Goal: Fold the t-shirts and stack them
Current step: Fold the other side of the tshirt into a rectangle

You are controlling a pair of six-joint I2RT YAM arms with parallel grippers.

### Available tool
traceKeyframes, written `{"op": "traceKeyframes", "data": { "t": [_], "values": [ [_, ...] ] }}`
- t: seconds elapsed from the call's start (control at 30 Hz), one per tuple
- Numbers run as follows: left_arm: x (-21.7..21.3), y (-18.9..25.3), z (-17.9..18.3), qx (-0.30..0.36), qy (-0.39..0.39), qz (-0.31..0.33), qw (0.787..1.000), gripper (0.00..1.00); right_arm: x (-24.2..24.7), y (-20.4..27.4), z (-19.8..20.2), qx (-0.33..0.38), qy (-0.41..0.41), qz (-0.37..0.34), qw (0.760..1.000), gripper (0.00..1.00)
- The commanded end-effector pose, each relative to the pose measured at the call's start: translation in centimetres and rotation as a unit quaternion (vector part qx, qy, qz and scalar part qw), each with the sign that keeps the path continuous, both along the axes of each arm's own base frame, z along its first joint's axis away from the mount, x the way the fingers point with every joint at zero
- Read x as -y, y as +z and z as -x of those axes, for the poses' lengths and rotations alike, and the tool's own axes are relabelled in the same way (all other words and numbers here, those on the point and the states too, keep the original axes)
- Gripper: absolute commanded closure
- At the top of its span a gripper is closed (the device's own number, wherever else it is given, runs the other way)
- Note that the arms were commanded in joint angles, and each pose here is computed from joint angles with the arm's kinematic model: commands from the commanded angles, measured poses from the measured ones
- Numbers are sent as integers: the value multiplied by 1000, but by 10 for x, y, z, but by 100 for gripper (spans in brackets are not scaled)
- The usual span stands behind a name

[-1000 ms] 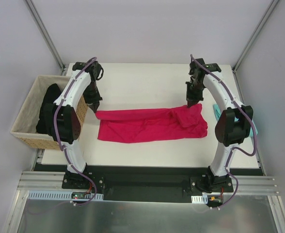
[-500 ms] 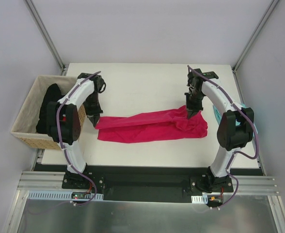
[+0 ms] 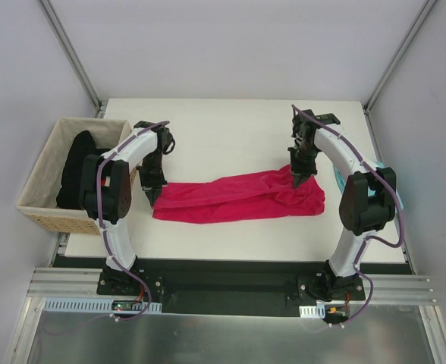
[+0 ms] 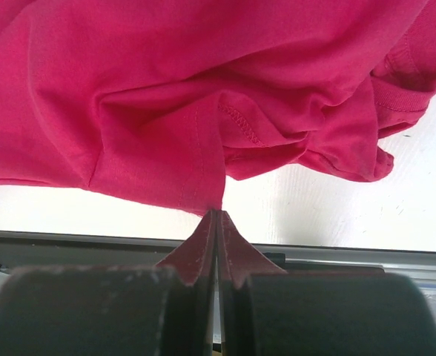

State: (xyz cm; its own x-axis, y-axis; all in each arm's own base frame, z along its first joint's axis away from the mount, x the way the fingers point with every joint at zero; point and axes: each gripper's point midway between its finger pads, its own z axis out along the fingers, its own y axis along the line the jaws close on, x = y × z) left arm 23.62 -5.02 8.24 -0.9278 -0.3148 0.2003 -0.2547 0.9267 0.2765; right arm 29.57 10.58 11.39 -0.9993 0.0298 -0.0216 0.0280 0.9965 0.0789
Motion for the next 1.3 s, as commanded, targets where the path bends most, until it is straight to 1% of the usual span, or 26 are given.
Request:
{"op": "traceKeyframes", "data": {
  "t": [0.0,0.07,0.4,0.63,0.83,0.87,0.9,0.93,1.0,1.07,1.13,1.27],
  "values": [
    [-8,0,10,-26,-5,-22,999,96,-3,-1,11,-22,12,-2,1000,99],
    [-12,-2,12,-32,-7,-33,999,93,-3,-4,12,-28,12,-2,1000,99],
    [-16,-3,16,-43,-11,-46,998,93,-7,-12,19,-50,34,-2,998,99],
    [-12,4,3,-23,-10,-38,999,93,-16,-19,25,-72,55,0,996,99],
    [-11,6,-6,-15,-14,-36,999,93,-13,-21,26,-73,57,15,996,98],
    [-11,6,-7,-14,-15,-35,999,94,-14,-20,26,-73,55,14,996,93],
    [-10,7,-10,-10,-16,-34,999,93,-14,-20,25,-72,54,13,996,76],
    [-10,7,-12,-11,-18,-35,999,94,-14,-18,24,-68,54,14,996,74],
    [-10,9,-17,-4,-20,-35,999,93,-11,-11,20,-51,47,23,997,66],
    [-9,10,-19,-2,-20,-34,999,94,-5,-4,13,-28,43,41,998,60],
    [-8,11,-22,0,-21,-31,999,94,4,3,6,-4,20,66,998,57],
    [-8,12,-25,4,-24,-30,999,94,8,2,5,3,3,70,998,56]
  ]
}}
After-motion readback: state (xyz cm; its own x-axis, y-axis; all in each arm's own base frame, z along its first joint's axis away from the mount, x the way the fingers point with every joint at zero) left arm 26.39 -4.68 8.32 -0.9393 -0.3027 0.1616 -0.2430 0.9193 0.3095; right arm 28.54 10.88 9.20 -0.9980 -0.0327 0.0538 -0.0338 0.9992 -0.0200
